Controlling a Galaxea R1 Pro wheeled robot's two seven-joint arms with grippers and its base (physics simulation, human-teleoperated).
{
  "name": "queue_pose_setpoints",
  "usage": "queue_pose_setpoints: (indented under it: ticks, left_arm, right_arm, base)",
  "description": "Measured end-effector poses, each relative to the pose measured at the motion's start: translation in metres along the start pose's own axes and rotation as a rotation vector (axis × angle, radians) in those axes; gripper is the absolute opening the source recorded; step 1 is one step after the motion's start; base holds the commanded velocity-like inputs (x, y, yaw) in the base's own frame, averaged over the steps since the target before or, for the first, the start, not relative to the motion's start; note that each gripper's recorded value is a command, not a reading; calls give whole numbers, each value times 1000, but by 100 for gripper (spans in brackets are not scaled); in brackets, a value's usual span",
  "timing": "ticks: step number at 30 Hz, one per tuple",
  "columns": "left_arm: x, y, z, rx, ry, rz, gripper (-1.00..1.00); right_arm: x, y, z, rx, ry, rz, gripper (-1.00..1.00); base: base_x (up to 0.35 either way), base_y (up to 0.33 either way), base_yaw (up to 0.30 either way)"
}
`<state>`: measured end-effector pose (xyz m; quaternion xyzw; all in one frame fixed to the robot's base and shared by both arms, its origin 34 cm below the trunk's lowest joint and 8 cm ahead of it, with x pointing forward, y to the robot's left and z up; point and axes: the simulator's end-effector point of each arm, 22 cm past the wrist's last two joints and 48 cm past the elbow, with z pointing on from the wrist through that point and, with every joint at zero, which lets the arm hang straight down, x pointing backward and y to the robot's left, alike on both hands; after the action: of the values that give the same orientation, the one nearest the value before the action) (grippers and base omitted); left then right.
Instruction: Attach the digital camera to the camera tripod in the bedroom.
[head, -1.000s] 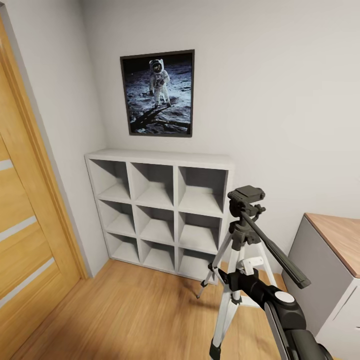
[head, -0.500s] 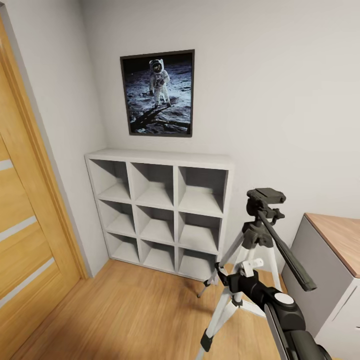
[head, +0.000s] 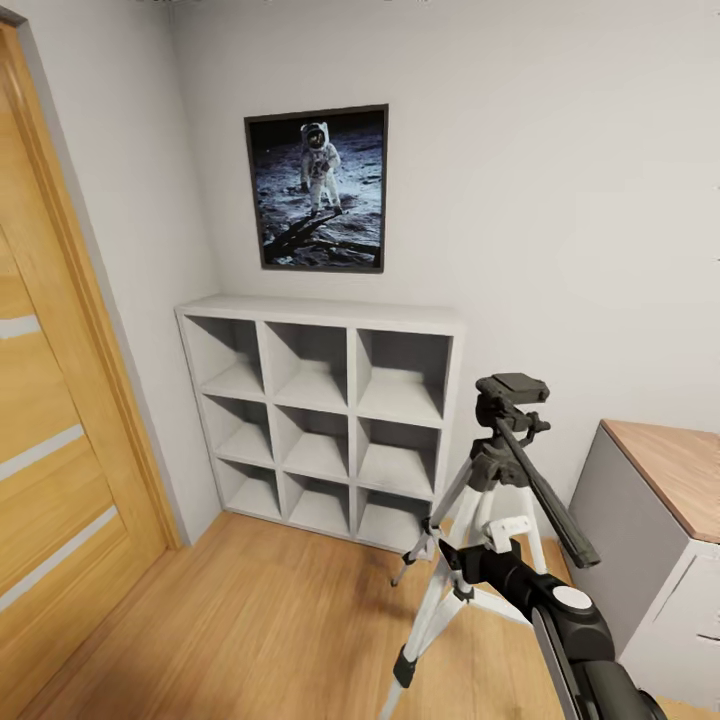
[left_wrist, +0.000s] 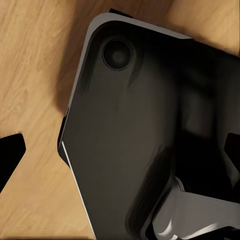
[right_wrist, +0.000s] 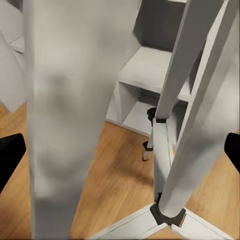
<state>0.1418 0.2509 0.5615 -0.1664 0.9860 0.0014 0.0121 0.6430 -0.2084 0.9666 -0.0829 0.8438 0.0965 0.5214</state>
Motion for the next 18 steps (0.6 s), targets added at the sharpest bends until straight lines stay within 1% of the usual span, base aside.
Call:
queue_pose_setpoints:
  ticks: [6, 18]
  left_arm:
    - [0, 0, 0, 0, 0, 0, 100]
    - [0, 0, 0, 0, -1, 1, 100]
  right_arm:
    - [-1, -2, 0, 10, -4, -3, 100]
    - [-1, -3, 0, 15, -3, -7, 100]
  base:
    - [-77, 0, 0]
    - [-7, 0, 0]
